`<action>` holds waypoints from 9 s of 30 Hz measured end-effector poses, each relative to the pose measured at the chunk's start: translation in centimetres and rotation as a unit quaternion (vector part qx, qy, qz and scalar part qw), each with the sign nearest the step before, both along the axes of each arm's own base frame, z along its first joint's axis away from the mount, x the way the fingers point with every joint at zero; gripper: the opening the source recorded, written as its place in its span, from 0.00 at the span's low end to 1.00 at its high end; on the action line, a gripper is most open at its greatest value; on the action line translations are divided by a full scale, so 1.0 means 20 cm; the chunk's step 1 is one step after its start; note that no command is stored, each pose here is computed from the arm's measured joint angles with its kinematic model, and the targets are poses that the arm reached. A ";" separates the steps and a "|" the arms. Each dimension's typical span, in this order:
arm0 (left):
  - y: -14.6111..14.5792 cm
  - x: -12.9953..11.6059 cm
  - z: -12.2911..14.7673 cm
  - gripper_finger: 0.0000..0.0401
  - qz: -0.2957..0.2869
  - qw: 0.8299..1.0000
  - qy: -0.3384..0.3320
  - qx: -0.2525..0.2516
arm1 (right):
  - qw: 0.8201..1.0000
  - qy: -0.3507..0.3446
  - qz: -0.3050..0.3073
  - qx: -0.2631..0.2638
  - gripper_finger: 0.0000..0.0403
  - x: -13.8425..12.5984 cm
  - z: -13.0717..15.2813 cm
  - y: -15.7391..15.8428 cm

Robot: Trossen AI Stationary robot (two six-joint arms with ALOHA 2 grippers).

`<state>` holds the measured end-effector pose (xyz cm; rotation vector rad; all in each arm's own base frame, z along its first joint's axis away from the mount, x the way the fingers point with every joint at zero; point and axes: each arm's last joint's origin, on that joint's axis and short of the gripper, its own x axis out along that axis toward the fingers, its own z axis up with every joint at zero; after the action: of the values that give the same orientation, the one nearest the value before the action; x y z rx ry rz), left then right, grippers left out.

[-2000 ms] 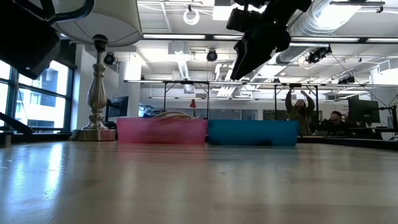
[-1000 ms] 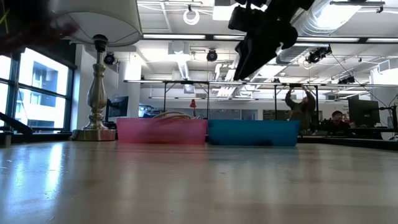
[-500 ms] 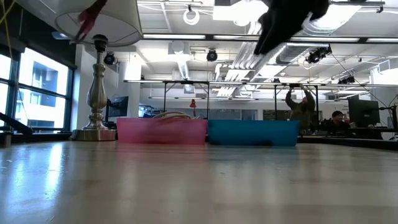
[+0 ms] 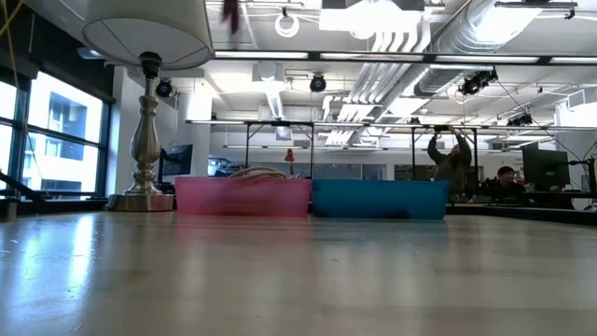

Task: Pick & Place USB Port
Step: Put the small black and pink charger cable into the blue bin, then return to Home Position

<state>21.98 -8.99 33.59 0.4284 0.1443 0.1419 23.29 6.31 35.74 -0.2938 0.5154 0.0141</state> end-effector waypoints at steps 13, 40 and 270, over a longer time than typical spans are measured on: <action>0.28 0.10 -0.16 0.00 -0.167 0.968 -0.184 0.019 | 0.997 -0.037 0.034 -0.057 0.48 0.19 -0.06 0.05; 0.31 0.24 -0.25 0.00 -0.231 0.951 -0.201 0.038 | 0.986 -0.132 0.051 -0.085 0.48 0.43 -0.10 0.03; 0.23 -0.49 -0.80 0.00 -0.006 0.996 -0.091 0.003 | 0.952 -0.250 0.035 0.171 0.00 -0.65 -0.95 -0.28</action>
<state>12.27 -4.31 17.50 0.4196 -0.0380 0.1684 10.23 0.73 16.79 0.0308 -0.0063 0.0943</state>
